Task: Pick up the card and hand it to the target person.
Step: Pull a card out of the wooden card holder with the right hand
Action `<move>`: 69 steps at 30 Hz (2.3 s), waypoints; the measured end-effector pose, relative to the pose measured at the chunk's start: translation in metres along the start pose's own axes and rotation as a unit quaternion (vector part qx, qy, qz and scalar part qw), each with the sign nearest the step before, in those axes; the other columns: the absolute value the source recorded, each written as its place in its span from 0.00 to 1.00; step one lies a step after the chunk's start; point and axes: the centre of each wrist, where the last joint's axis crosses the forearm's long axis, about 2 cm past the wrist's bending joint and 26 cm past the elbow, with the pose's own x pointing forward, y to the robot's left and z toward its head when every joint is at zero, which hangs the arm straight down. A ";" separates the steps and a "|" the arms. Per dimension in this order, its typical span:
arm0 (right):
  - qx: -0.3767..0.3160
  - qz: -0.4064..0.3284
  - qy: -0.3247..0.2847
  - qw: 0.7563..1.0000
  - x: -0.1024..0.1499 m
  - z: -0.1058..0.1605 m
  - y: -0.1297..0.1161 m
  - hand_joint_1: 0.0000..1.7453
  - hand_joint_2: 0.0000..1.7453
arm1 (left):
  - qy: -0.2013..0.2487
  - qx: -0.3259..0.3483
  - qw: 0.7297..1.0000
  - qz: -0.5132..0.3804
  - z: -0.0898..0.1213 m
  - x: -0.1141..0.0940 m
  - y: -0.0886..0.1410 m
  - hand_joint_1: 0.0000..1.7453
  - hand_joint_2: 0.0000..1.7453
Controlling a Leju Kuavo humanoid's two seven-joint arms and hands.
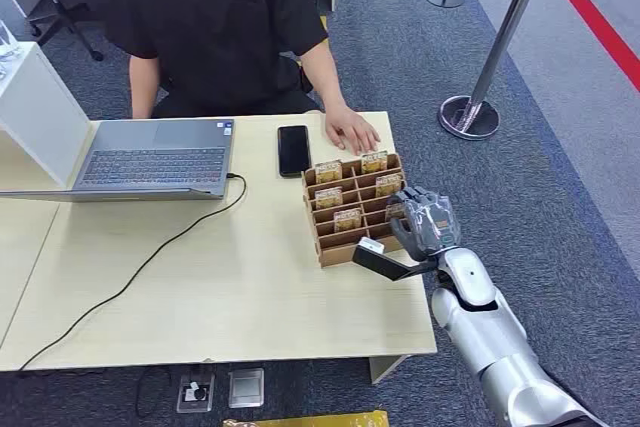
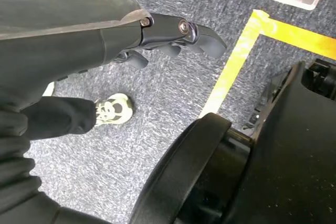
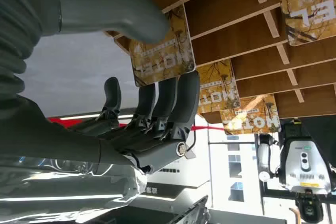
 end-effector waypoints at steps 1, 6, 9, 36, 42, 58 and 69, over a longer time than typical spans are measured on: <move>0.000 0.000 0.000 1.000 0.000 0.000 0.000 0.18 1.00 | -0.001 0.000 1.000 0.000 0.000 0.000 0.000 0.00 0.00; 0.000 0.001 0.000 1.000 0.000 -0.001 0.000 0.10 1.00 | -0.003 0.000 1.000 0.000 0.000 0.000 0.000 0.00 0.00; -0.003 0.002 0.000 1.000 -0.001 -0.003 -0.002 0.06 1.00 | -0.004 0.000 1.000 0.000 0.000 0.000 0.000 0.00 0.00; 0.010 0.003 -0.009 1.000 0.001 -0.005 0.002 0.64 1.00 | -0.004 0.001 1.000 0.005 0.000 0.000 -0.004 0.00 0.00; 0.011 0.003 -0.009 1.000 0.000 -0.005 0.003 0.78 1.00 | -0.004 0.001 1.000 0.005 0.000 0.000 -0.005 0.00 0.75; -0.008 -0.004 -0.004 1.000 0.000 -0.003 0.003 0.93 1.00 | 0.003 0.020 1.000 -0.004 0.000 0.001 -0.004 0.00 1.00; -0.174 -0.023 -0.051 0.983 0.010 -0.012 -0.029 0.93 1.00 | 0.000 0.020 1.000 0.000 0.000 0.003 -0.004 0.00 1.00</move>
